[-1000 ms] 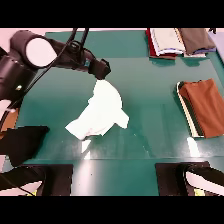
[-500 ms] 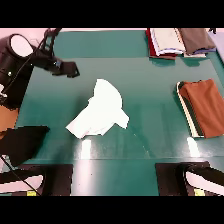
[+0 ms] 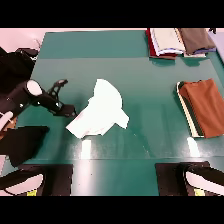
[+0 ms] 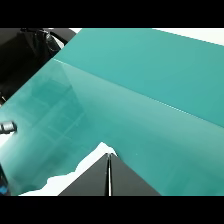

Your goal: Fold the shirts.

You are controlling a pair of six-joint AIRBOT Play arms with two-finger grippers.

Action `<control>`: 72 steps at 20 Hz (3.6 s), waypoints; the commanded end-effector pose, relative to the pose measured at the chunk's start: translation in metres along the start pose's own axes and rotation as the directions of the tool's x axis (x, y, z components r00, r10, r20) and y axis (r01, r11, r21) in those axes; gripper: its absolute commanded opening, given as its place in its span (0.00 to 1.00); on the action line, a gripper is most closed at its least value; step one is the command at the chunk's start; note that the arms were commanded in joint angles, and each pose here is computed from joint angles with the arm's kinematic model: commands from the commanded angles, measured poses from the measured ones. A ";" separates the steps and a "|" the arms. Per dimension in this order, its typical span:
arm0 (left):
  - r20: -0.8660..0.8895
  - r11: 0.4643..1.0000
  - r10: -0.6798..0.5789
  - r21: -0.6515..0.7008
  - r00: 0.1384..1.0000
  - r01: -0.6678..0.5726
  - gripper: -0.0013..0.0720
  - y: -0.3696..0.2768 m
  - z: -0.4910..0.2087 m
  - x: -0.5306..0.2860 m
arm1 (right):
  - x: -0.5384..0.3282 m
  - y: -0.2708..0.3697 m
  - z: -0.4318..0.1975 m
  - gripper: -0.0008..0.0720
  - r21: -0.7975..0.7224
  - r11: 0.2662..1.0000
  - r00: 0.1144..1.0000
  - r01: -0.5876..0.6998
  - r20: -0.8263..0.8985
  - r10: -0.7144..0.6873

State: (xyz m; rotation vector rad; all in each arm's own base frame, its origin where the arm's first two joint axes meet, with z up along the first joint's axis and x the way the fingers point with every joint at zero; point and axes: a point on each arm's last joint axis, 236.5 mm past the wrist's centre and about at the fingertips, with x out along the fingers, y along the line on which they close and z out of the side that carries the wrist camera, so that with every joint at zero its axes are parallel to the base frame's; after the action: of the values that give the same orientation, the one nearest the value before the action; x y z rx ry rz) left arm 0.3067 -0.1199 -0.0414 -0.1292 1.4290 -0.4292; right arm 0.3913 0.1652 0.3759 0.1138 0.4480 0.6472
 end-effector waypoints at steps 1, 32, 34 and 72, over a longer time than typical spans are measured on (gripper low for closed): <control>-0.013 0.999 0.003 -0.033 1.000 -0.003 0.78 0.011 -0.025 0.029 | 0.001 0.001 -0.001 0.03 0.001 1.000 1.000 -0.003 -0.003 0.003; 0.409 0.973 0.166 0.081 0.897 -0.217 0.05 -0.015 0.089 -0.169 | 0.291 -0.092 -0.316 0.65 0.508 0.851 0.744 0.136 -0.619 0.251; 0.410 0.973 0.166 0.078 0.897 -0.215 0.05 -0.015 0.089 -0.169 | 0.304 -0.085 -0.322 0.65 0.516 0.847 0.755 0.126 -0.604 0.255; 0.272 0.991 0.039 0.112 0.961 -0.071 0.05 -0.026 0.106 -0.112 | 0.107 -0.064 -0.235 0.03 0.158 0.969 0.725 0.188 -0.688 -0.028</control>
State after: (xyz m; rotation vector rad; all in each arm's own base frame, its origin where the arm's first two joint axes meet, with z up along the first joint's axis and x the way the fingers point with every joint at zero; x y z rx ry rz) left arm 0.3883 -0.1217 0.1790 -0.0318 0.9598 -0.4459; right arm 0.3882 0.1663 0.1932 0.0358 1.0565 0.5184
